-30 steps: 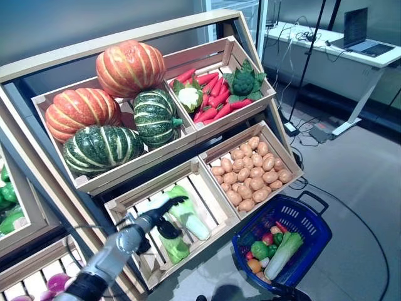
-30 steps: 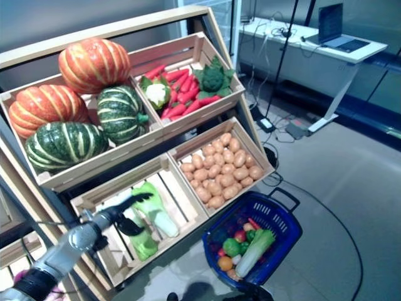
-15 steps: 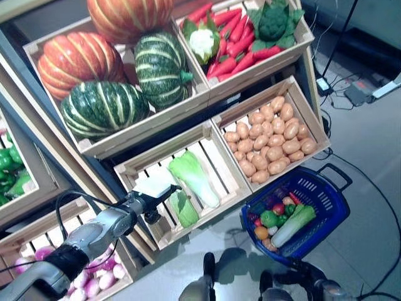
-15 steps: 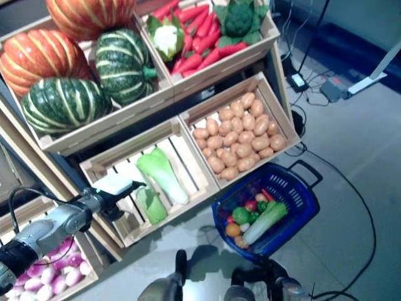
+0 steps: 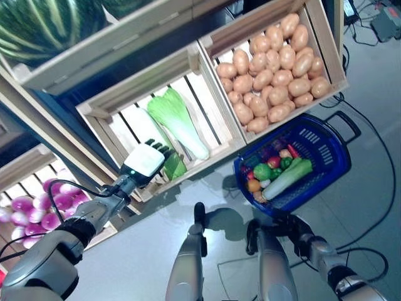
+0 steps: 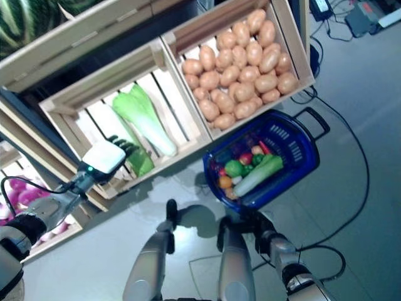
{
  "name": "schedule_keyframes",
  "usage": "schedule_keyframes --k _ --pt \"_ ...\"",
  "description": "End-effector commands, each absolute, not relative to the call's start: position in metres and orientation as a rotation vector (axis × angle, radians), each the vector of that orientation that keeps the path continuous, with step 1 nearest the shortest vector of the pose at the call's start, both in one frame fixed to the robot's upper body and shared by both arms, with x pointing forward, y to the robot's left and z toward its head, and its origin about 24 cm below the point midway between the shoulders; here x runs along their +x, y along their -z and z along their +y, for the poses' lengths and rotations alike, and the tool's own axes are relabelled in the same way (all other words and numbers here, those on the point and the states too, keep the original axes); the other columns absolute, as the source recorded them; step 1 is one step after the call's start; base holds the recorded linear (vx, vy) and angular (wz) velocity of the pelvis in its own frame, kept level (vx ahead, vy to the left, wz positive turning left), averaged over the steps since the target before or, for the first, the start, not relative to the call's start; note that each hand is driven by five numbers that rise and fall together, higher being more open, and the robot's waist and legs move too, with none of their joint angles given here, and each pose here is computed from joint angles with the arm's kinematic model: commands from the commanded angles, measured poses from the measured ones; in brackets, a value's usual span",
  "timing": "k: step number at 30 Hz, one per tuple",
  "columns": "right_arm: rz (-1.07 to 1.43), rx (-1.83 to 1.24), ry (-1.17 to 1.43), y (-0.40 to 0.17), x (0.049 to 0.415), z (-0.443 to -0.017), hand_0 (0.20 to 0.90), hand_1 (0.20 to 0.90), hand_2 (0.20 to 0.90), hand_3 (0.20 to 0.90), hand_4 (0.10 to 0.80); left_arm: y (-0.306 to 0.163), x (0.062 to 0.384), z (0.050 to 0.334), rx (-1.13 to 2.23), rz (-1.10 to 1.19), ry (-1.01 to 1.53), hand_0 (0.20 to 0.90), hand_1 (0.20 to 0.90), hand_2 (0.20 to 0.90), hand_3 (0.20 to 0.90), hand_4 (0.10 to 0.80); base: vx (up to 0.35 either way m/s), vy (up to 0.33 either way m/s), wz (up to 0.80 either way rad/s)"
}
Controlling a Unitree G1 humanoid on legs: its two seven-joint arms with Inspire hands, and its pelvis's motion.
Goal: Put vegetables into the basket
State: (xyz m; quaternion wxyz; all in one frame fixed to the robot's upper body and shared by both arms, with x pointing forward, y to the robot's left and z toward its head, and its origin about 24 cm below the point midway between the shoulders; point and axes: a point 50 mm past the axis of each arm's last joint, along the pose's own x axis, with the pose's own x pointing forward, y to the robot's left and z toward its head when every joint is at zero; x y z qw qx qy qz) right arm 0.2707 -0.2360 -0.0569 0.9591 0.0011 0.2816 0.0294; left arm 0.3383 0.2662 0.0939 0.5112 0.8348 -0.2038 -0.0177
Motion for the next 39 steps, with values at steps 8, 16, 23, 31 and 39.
schedule_keyframes --k 8,16,23,31,39 --pt "0.346 0.073 -0.011 0.012 0.296 -0.249 0.900 0.900 0.900 0.900 0.800 -0.182 0.356 0.281 2.075 -0.798 -0.448 0.900 0.900 0.900 0.900 0.800 -0.038 0.034 0.04" --pt "0.296 0.106 0.035 -0.004 0.300 -0.262 0.900 0.900 0.900 0.900 0.800 -0.184 0.354 0.295 2.164 -0.696 -0.441 0.900 0.900 0.900 0.900 0.800 0.013 0.062 0.01" --pt "0.281 0.103 0.075 -0.008 0.295 -0.277 0.900 0.900 0.900 0.900 0.800 -0.176 0.349 0.304 2.264 -0.626 -0.343 0.900 0.900 0.900 0.900 0.800 0.006 0.018 0.00" --pt "0.264 0.090 0.091 -0.016 0.297 -0.284 0.900 0.900 0.900 0.900 0.800 -0.172 0.347 0.312 2.271 -0.520 -0.268 0.900 0.900 0.900 0.900 0.800 0.003 0.005 0.04" --pt "0.218 0.074 0.091 -0.032 0.305 -0.292 0.900 0.900 0.900 0.900 0.800 -0.193 0.351 0.309 2.297 -0.606 -0.400 0.900 0.900 0.900 0.900 0.800 -0.010 0.028 -0.01"
